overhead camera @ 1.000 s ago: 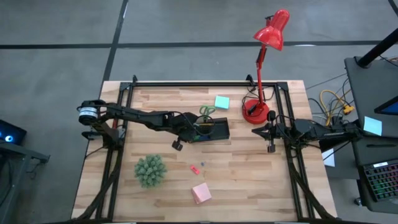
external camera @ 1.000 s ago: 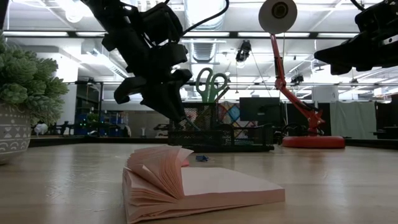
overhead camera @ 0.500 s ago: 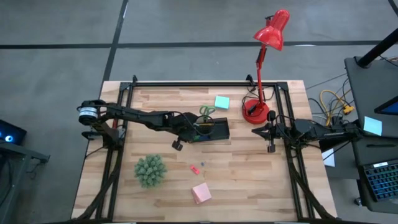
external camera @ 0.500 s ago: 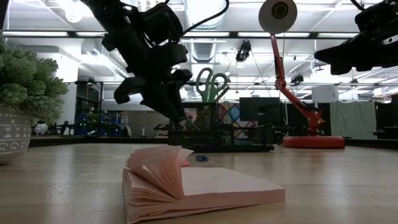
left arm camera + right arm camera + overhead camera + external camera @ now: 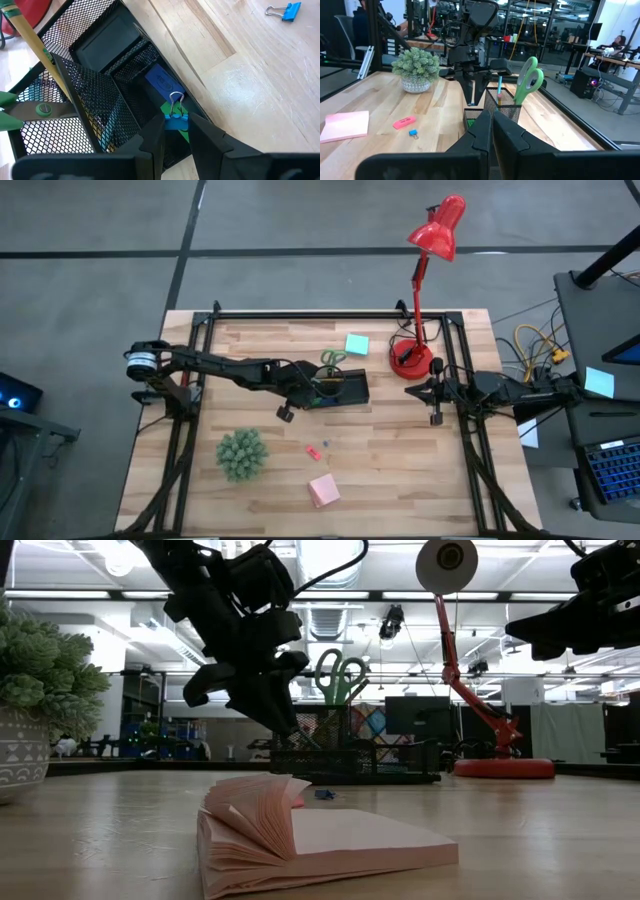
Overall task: Pick and place office supplies into organizer
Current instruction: Put the top blue binder clip into the black desk organizer, then put the pink eraser into the black desk organizer
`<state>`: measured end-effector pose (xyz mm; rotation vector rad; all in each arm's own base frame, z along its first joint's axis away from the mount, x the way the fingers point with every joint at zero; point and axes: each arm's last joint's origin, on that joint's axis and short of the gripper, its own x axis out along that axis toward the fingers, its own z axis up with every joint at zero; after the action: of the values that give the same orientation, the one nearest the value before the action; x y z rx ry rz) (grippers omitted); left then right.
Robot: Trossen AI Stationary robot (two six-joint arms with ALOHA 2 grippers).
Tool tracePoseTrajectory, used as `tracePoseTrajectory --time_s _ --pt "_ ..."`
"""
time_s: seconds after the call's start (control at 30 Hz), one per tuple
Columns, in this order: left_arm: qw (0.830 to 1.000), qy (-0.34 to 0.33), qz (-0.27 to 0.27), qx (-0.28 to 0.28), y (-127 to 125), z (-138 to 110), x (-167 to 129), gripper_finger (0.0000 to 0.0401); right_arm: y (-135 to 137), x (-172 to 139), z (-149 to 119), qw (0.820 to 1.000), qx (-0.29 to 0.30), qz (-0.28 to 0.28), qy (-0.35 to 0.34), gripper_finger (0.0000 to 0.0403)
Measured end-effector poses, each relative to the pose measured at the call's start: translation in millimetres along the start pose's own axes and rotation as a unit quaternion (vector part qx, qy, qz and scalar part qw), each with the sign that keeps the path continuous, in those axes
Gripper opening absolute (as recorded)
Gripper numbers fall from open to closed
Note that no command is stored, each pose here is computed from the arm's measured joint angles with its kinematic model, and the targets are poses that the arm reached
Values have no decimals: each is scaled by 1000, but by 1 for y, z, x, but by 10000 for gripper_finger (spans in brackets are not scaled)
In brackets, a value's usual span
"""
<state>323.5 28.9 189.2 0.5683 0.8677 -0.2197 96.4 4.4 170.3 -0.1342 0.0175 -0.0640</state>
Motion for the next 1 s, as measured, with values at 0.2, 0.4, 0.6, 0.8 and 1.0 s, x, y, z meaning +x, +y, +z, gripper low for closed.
tracePoseTrajectory --time_s 0.2,0.4,0.6,0.8,1.0 --pt "1000 0 0 0 0 0 0 94 0 0 0 1000 0 0 0 8" --pt "1000 0 0 0 0 0 0 137 0 0 0 1000 0 0 0 8" --pt "1000 0 0 0 0 0 0 146 0 0 0 1000 0 0 0 8" --pt "1000 0 0 1 0 0 0 146 0 0 0 1000 0 0 0 8" --pt "1000 -1 -1 3 -2 1 0 146 0 0 0 1000 0 0 0 8"
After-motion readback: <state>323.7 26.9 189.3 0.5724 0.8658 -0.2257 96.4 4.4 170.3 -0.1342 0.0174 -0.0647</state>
